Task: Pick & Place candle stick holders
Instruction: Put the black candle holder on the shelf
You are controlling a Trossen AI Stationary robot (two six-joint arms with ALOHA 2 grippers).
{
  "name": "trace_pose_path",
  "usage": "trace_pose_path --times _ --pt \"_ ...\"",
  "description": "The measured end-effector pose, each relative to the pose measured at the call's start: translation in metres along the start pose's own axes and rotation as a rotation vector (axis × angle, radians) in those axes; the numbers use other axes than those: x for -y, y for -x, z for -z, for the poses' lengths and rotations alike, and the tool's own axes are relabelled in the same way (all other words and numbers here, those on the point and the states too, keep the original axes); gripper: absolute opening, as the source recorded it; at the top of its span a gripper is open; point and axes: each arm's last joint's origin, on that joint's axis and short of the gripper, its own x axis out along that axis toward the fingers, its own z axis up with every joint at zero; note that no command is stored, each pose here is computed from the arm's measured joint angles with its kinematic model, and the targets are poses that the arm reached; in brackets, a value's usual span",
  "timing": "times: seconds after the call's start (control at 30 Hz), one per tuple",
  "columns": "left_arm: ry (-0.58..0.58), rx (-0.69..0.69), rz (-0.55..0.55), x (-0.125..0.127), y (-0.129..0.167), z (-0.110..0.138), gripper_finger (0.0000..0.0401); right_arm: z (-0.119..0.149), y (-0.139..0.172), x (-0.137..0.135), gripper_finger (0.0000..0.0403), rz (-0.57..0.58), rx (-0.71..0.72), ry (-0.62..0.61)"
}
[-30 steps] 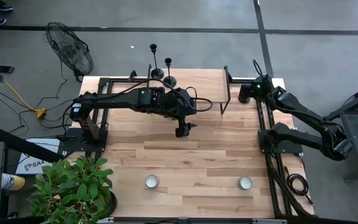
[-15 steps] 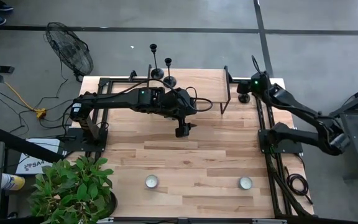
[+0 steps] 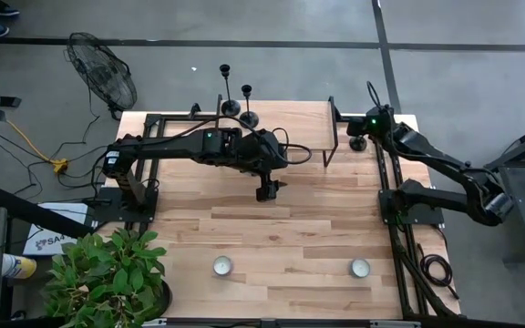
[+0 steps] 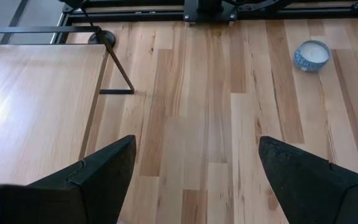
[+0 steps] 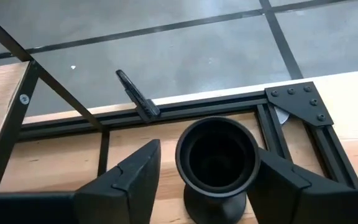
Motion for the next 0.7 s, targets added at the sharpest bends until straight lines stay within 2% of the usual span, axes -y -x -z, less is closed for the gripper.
trace_pose_path --times 0.43,0.7 --pt "0.0 0.0 0.001 0.0 0.0 0.0 0.0335 0.0001 0.0001 -0.0001 0.0104 -0.003 -0.003 0.004" --pt "0.001 0.0 0.005 0.0001 0.0 0.0 0.0335 0.0001 0.0013 0.0 0.0116 -0.02 -0.012 0.003"
